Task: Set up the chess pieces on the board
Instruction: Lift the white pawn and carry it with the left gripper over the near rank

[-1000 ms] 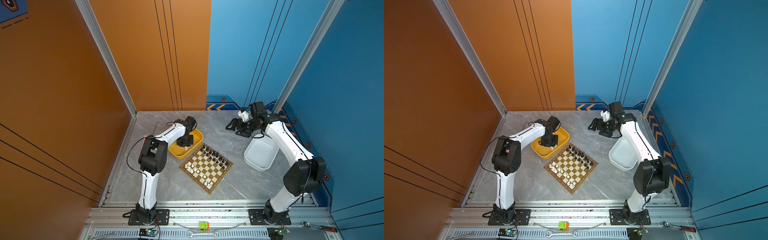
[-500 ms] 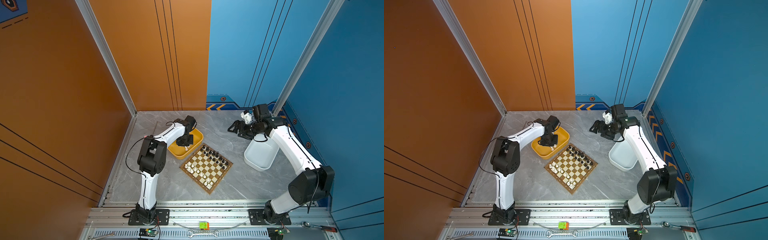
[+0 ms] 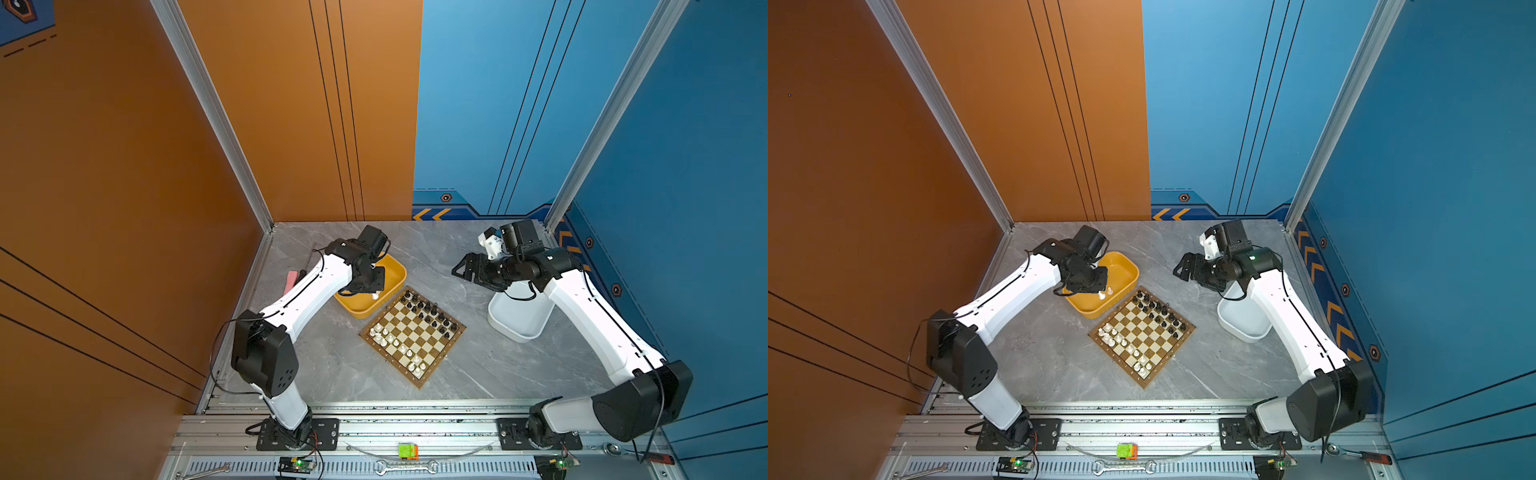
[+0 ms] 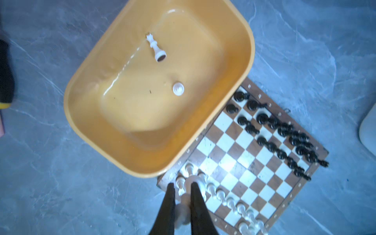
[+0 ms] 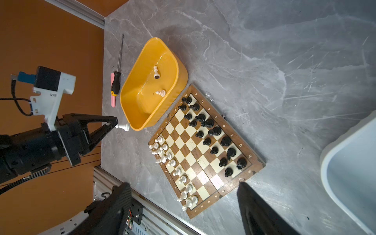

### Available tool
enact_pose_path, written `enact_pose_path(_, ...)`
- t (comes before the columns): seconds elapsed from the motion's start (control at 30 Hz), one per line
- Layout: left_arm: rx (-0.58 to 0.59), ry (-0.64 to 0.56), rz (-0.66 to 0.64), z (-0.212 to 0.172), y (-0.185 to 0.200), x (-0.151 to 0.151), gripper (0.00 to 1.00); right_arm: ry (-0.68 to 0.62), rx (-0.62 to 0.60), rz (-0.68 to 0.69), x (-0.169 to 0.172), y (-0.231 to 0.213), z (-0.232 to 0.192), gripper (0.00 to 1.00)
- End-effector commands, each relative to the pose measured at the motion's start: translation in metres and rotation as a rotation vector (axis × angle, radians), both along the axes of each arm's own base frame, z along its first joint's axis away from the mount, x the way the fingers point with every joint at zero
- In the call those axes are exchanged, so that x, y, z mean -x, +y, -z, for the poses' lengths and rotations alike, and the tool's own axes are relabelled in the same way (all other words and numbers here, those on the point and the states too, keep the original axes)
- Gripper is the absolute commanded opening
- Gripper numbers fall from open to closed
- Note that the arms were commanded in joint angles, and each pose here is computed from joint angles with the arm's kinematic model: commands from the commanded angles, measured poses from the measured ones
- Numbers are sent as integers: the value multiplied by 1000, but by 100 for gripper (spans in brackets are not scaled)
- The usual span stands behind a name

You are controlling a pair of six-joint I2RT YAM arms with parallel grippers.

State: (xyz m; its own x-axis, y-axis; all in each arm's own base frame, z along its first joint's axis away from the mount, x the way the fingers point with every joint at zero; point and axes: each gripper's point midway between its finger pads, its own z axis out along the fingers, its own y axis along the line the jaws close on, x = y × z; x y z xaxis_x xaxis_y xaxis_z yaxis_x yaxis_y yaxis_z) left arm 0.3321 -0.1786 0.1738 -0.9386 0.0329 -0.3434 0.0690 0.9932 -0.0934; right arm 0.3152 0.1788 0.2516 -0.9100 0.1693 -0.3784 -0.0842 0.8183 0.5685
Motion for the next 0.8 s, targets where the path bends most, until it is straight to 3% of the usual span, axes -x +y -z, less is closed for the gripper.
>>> enact_pose_path(0.0,-20,32,24,3,1,35,10,20,48,27,20,-6,11,85)
enact_pose_path(0.37,-45,9,-28,14,-15,104,12,22,-16,-90,31,15,6,85)
enact_pose_path(0.77,-160,-21,-34,44,-40,132,11,18,-50,-129,63,-2,5,85)
